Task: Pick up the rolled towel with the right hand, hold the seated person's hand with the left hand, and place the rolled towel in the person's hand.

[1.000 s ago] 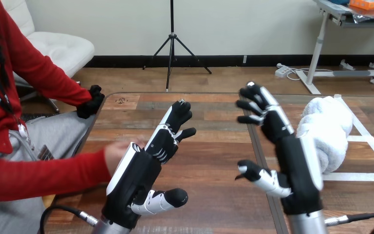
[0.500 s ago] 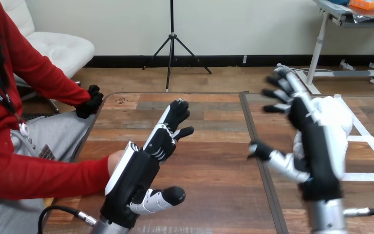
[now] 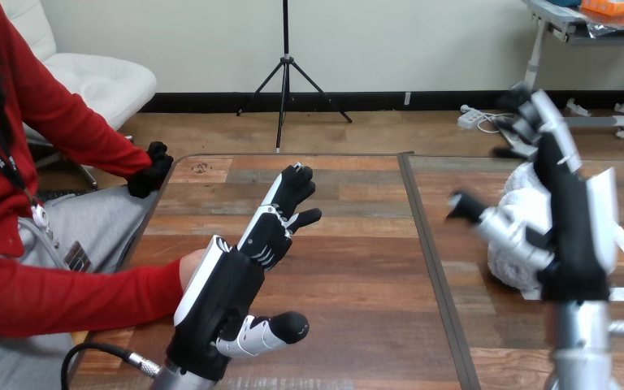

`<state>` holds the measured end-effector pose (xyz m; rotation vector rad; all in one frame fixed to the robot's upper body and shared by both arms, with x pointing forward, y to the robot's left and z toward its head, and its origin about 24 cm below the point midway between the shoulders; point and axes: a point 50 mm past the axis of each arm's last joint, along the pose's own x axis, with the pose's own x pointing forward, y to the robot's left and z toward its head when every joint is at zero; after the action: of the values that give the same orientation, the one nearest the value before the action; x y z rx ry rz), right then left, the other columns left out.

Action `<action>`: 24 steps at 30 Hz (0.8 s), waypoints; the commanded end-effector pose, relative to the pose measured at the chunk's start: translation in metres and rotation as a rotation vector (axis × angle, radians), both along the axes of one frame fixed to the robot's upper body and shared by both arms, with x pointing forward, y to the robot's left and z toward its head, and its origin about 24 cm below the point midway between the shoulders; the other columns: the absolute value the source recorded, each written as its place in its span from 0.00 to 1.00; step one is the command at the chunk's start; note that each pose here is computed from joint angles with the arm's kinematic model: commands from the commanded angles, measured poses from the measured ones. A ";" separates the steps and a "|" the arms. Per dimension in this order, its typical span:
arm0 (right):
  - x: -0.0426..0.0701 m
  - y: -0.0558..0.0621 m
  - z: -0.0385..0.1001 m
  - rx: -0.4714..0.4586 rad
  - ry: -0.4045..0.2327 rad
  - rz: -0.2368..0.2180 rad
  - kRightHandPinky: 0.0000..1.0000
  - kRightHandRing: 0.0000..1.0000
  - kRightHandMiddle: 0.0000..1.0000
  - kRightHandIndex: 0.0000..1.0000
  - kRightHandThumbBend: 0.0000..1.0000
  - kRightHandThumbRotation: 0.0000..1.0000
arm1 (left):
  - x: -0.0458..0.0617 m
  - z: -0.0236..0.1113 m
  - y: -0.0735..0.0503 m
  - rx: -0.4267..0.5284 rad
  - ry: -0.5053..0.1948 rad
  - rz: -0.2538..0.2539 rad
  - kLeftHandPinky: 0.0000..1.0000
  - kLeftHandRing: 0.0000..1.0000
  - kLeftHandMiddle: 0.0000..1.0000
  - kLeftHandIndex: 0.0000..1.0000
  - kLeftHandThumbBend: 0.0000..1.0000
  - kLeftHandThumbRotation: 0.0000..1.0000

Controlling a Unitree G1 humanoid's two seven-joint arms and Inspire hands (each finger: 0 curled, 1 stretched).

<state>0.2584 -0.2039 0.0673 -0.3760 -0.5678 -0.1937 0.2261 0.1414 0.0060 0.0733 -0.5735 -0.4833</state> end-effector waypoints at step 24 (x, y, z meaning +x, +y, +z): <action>0.045 -0.023 0.078 -0.059 -0.035 -0.231 0.73 0.87 0.90 0.97 1.00 0.66 | 0.007 0.011 0.005 0.001 -0.071 0.052 0.87 0.96 1.00 0.99 1.00 0.79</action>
<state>0.2902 -0.2245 0.1049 -0.4662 -0.4725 -0.3894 0.2258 0.1437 0.0068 0.0853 -0.5829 -0.4518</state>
